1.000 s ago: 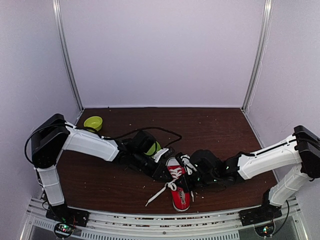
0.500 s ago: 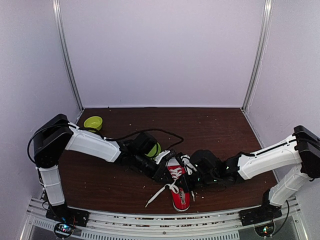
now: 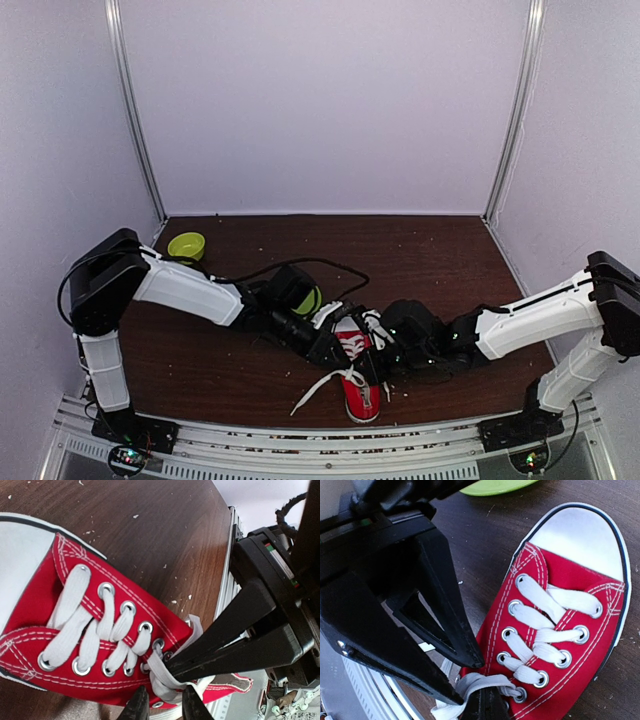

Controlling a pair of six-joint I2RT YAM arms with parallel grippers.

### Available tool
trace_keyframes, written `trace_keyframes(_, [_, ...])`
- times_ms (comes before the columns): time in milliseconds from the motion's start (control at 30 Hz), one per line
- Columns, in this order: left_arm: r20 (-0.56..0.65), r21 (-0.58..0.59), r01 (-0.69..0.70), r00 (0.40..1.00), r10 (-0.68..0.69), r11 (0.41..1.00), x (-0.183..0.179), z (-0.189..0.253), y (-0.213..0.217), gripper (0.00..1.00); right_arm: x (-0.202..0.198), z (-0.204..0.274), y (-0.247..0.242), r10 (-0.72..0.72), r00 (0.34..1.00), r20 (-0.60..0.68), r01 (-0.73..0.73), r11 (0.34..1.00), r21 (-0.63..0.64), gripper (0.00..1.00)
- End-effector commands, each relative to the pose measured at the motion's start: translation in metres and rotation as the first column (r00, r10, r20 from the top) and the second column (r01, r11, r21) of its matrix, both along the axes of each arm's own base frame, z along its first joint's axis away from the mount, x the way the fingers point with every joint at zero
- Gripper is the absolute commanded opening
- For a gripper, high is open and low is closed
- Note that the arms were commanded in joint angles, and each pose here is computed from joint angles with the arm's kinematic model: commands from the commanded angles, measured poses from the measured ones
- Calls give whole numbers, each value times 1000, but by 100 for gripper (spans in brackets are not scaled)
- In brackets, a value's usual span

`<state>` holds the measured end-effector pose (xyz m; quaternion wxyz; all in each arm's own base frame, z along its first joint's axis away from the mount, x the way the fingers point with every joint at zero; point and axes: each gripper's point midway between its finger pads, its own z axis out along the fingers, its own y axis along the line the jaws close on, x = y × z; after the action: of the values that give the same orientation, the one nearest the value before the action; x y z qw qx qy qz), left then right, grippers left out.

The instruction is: Tie the shoes

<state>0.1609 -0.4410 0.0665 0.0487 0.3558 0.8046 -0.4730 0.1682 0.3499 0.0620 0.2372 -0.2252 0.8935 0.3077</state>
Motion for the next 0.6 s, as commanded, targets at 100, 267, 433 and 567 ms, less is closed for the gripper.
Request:
trace_keyframes(100, [0,-70,31,1000,-31,997,-1,10,-14,26,-1,-1,-6,-8,1000,11,8,1000,-11,0])
trace_keyframes(267, [-10,-79,36,999,-37,996,-2,8,-15,23,-1,0,-6,-8,1000,13,8,1000,-9,0])
trace_keyframes(433, [-16,-97,42,999,-44,994,-4,10,-17,9,-1,2,-5,-8,1000,18,8,1000,-2,0])
trace_keyframes(567, [-12,-96,39,999,-40,995,-3,11,-16,0,0,2,-6,-10,1000,19,10,1000,-4,0])
